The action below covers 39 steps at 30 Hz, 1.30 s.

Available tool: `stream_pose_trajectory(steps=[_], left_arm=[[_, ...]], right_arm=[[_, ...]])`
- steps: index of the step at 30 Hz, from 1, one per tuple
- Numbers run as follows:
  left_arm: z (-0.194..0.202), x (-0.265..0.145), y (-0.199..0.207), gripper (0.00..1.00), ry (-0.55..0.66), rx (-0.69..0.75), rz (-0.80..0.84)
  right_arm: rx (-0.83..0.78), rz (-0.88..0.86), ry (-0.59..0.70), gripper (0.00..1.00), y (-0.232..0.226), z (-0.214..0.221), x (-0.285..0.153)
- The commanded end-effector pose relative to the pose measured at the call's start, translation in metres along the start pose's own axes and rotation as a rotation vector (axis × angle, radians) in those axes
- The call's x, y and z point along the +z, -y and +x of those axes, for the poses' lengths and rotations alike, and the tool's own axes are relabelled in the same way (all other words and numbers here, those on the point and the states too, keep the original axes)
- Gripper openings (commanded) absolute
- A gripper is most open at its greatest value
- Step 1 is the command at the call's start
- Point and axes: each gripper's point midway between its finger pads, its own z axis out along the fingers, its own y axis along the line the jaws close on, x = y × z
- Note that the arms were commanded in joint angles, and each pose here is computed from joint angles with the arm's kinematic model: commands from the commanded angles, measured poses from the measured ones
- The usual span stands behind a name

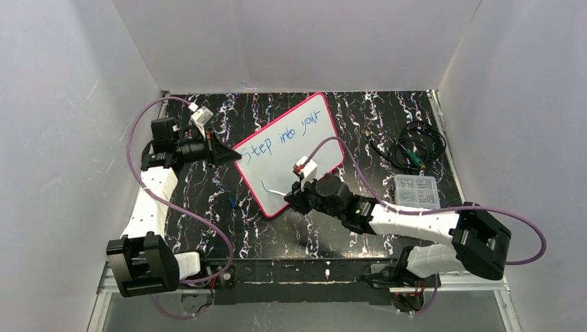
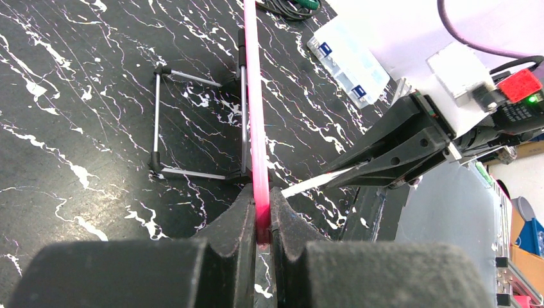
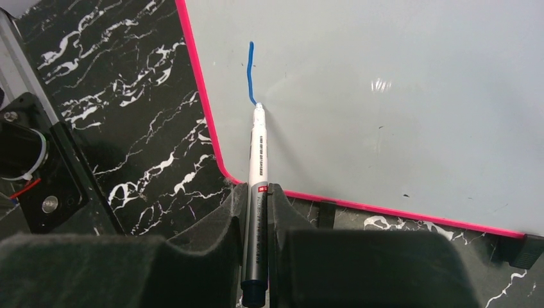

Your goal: Write a sentence on the whiteboard

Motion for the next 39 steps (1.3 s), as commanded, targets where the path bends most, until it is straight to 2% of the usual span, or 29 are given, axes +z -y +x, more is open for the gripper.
stream_pose_trajectory(steps=[1, 8, 18, 39], left_arm=[[-0.003, -0.002, 0.023, 0.0, 0.005, 0.044, 0.075], [-0.003, -0.001, 0.023, 0.0, 0.004, 0.039, 0.077], [-0.004, -0.002, 0.023, 0.0, 0.006, 0.045, 0.078], [-0.003, -0.002, 0.024, 0.0, 0.006, 0.044, 0.078]], right_arm=[[0.005, -0.03, 0.147, 0.01, -0.011, -0.048, -0.01], [0.005, 0.014, 0.247, 0.01, -0.006, -0.078, -0.008], [-0.031, -0.002, 0.27, 0.01, -0.011, -0.09, 0.01], [-0.005, 0.145, 0.168, 0.01, 0.019, -0.053, 0.005]])
